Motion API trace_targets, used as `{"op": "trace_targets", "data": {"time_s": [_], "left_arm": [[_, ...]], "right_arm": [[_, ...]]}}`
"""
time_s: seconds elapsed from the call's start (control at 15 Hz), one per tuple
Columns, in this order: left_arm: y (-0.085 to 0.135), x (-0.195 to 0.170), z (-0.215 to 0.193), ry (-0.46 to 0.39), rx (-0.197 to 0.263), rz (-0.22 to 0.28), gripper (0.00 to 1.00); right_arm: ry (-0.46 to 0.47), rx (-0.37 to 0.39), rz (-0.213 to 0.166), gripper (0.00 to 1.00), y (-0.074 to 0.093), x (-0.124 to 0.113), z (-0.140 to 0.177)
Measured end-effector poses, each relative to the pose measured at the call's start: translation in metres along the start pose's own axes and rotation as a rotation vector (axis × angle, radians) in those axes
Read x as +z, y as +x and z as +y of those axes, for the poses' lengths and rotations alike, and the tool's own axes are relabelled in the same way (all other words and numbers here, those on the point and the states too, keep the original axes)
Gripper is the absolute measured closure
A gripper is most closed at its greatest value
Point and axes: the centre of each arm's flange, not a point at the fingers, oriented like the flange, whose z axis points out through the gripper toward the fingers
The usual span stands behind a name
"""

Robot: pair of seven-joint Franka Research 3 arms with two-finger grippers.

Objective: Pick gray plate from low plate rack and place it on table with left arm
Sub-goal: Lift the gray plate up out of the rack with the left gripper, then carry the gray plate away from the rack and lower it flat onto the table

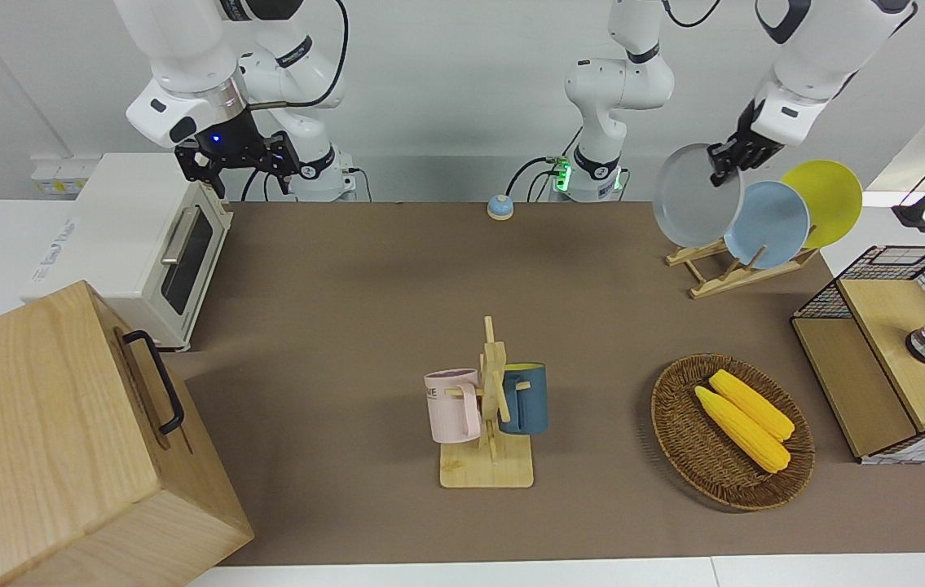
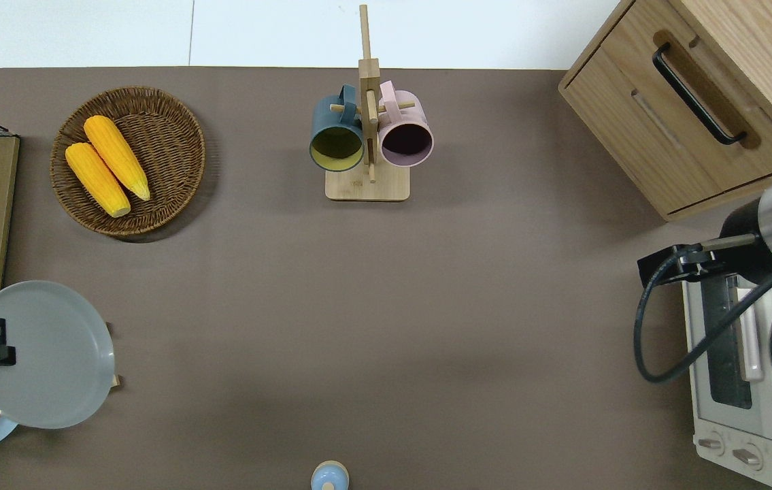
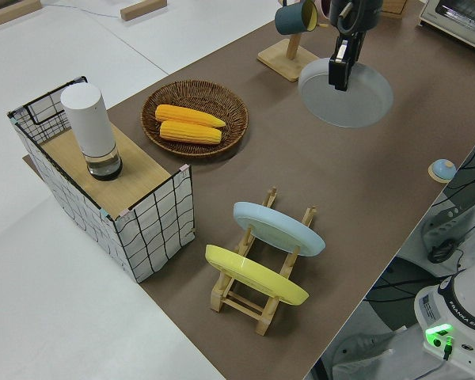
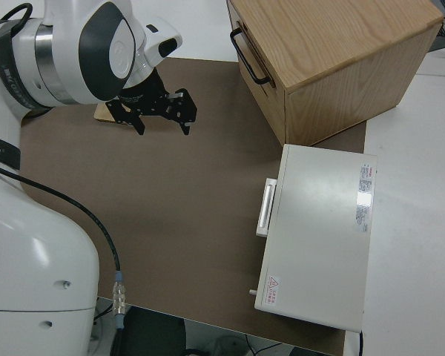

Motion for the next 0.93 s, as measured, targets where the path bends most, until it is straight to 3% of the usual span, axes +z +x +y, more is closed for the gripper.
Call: {"op": "trace_targets", "data": {"time_s": [0.33,0.93], "left_arm": [[-0.002,0.021,0.049,0.034,0.004,-0.026,0.91],[0.024,0.109,0.066,-0.006,0.007,0.004,0.91]], "right_arm": [[0.000,0.000,0.000,0.01,0.000,0.000,0.000],[0.000,0.000,0.000,0.01,0.000,0.000,0.000]]}}
